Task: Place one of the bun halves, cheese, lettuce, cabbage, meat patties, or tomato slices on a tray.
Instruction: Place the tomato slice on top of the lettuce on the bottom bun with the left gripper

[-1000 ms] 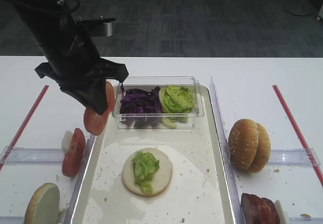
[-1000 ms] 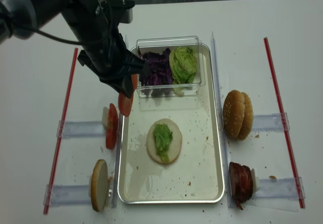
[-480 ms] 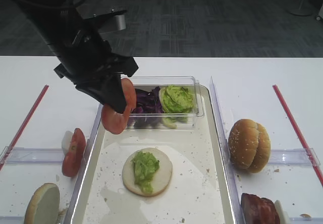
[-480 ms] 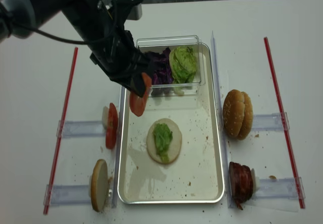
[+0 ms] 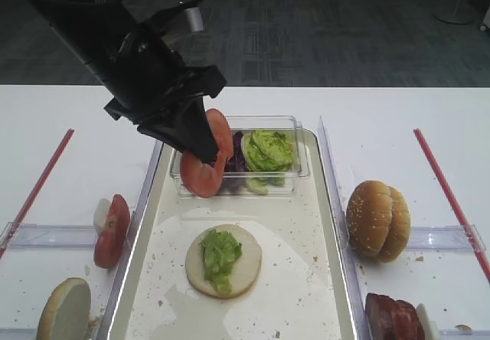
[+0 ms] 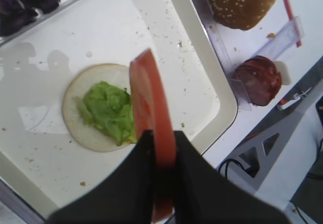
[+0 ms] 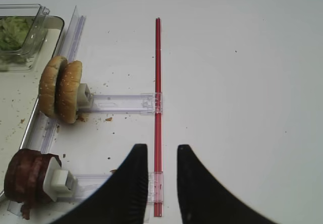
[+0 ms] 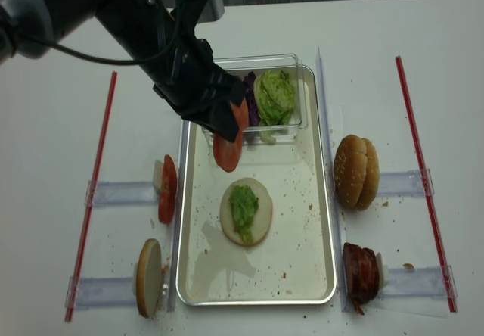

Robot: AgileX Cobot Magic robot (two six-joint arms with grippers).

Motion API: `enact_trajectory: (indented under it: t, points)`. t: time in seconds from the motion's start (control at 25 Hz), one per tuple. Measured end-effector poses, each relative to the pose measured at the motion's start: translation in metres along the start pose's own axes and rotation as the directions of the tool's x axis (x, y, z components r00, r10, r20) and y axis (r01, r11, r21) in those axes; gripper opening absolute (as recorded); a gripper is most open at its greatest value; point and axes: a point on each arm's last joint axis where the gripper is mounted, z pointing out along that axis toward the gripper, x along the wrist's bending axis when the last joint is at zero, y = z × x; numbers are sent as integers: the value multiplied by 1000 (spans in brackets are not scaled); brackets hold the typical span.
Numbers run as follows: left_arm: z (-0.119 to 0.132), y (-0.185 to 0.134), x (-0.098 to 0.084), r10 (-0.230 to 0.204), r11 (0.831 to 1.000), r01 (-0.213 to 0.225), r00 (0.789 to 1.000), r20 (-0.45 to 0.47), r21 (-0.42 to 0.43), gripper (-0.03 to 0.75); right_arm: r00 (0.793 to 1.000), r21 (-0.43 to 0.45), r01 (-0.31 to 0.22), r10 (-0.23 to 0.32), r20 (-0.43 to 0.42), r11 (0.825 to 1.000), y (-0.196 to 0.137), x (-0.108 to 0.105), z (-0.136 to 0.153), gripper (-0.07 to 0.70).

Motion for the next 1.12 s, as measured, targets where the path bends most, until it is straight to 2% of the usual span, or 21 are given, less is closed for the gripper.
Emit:
enact_trajectory:
  t: [0.28,0.48,0.6,0.72,0.92,1.12]
  points:
    - [3,-1,-2,-25,1000,25,999,47,-1,43,1000,0,0,0,0,1000,0,0,0,193]
    - [25,-20,5,-59,996,51,993,105,73,43,1000,0,0,0,0,1000,0,0,0,193]
    - [36,-30,6,-62,994,47,984,165,97,43,1000,0,0,0,0,1000,0,0,0,193]
    - [42,-34,4,-48,995,28,974,221,91,43,1000,0,0,0,0,1000,0,0,0,193]
    - [48,-38,6,-5,996,-17,969,248,84,43,1000,0,0,0,0,1000,0,0,0,193]
    - [62,-34,11,9,996,-33,958,288,81,43,1000,0,0,0,0,1000,0,0,0,193]
